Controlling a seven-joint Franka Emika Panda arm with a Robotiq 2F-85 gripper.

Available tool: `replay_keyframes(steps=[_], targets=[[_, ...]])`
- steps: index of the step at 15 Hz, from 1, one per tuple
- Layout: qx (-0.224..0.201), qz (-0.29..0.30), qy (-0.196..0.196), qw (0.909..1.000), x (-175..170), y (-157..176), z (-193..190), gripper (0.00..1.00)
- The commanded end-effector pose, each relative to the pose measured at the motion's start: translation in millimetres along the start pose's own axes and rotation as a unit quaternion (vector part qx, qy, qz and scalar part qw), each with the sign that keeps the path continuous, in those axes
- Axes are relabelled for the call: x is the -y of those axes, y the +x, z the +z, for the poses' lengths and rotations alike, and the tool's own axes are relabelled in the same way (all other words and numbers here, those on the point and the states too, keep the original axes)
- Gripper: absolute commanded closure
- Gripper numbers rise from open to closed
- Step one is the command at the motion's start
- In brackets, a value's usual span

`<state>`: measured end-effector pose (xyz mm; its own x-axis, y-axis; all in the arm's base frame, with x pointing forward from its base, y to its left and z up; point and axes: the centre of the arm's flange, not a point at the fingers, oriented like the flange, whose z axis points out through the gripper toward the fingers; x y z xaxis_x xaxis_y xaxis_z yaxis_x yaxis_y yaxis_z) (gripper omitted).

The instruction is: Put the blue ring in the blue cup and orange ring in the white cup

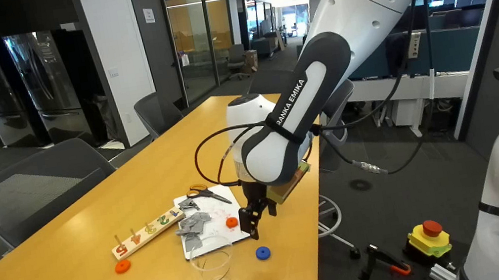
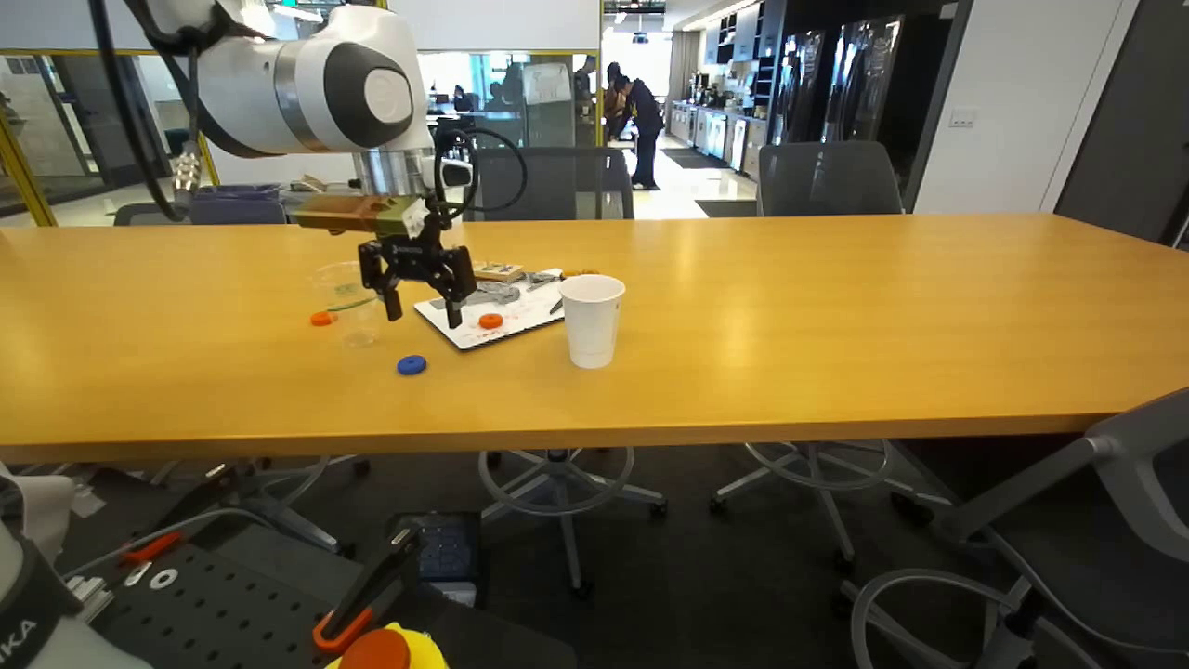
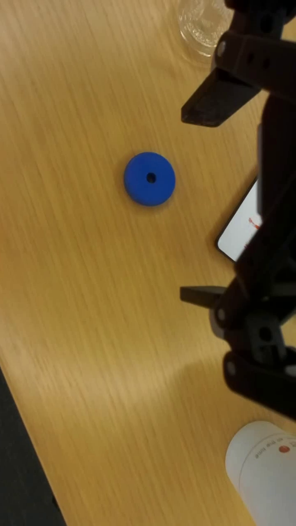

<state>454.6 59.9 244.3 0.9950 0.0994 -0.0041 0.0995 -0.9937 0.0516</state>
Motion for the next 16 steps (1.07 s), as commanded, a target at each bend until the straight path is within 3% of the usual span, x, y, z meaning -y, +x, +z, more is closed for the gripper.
replay_keyframes(steps=[1,16], targets=[[-0.033,-0.022,0.007,0.9992,9.0,-6.1,4.3,0.00],[-0.012,-0.046,0.035,0.9982,17.4,-4.9,63.1,0.00]])
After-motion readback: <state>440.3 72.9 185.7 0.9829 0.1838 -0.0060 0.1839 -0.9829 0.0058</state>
